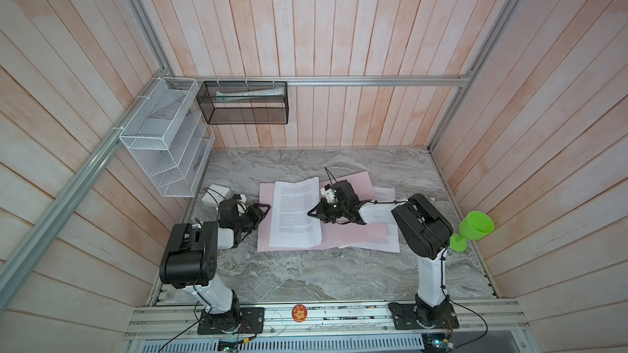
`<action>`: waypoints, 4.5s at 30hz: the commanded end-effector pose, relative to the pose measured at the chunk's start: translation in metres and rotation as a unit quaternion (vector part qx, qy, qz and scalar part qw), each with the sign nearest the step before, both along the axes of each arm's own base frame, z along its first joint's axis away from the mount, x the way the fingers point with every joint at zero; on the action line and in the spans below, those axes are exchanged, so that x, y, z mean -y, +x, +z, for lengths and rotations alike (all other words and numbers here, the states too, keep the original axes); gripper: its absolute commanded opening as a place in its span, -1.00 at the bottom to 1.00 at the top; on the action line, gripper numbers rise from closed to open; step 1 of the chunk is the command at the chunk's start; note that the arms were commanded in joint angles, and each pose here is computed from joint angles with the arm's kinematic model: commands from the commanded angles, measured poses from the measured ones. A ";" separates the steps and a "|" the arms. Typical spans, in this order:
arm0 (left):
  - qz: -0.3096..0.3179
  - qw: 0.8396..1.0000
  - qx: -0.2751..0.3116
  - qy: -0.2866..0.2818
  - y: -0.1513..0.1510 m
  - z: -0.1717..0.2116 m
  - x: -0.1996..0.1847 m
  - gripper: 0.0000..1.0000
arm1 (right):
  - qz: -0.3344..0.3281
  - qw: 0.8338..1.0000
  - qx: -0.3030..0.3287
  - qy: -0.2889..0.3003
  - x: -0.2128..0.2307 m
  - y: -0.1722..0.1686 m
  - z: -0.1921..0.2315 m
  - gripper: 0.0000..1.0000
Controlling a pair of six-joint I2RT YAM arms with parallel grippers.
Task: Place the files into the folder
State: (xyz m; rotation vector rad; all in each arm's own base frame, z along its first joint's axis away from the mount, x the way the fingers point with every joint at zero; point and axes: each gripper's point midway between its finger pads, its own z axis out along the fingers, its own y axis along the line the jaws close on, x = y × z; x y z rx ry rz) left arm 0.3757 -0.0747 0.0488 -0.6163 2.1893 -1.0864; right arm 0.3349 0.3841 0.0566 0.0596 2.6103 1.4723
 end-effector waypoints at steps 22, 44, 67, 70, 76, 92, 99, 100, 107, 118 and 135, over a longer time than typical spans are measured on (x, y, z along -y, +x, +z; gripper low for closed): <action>0.005 1.000 0.014 0.007 0.005 0.008 0.005 0.26 | -0.026 0.996 -0.048 0.069 -0.023 -0.009 0.003 -1.00; 0.005 1.000 0.008 0.015 0.003 0.005 0.004 0.26 | -0.078 0.996 -0.014 0.048 0.009 0.023 0.013 -1.00; 0.009 1.000 0.008 0.020 0.003 0.007 0.002 0.26 | -0.108 0.991 -0.031 0.077 -0.003 0.029 0.014 -1.00; 0.008 1.000 0.007 0.021 0.004 0.007 0.002 0.26 | -0.120 0.989 -0.026 0.077 0.005 0.038 0.015 -1.00; 0.006 1.000 0.004 0.020 0.005 0.004 0.003 0.26 | -0.120 0.989 -0.028 0.080 0.003 0.042 0.013 -1.00; 0.007 1.000 0.004 0.018 0.003 0.003 0.003 0.26 | -0.109 0.989 -0.046 0.089 -0.032 0.016 0.011 -1.00; 0.007 1.000 0.004 0.021 0.002 0.003 0.003 0.26 | -0.131 0.986 -0.035 0.098 -0.024 0.025 0.018 -1.00; 0.008 1.000 0.002 0.021 0.002 0.002 0.002 0.26 | -0.134 0.985 -0.034 0.099 -0.022 0.028 0.018 -1.00; 0.008 1.000 0.003 0.021 0.002 0.003 0.002 0.26 | -0.170 0.979 -0.035 0.107 -0.005 0.048 0.022 -1.00; 0.007 1.000 0.003 0.020 0.002 0.002 0.003 0.26 | -0.125 0.985 -0.042 0.107 -0.031 0.029 0.014 -1.00; 0.007 1.000 0.001 0.019 0.001 0.001 0.003 0.26 | -0.186 0.974 -0.053 0.119 -0.008 0.042 0.017 -1.00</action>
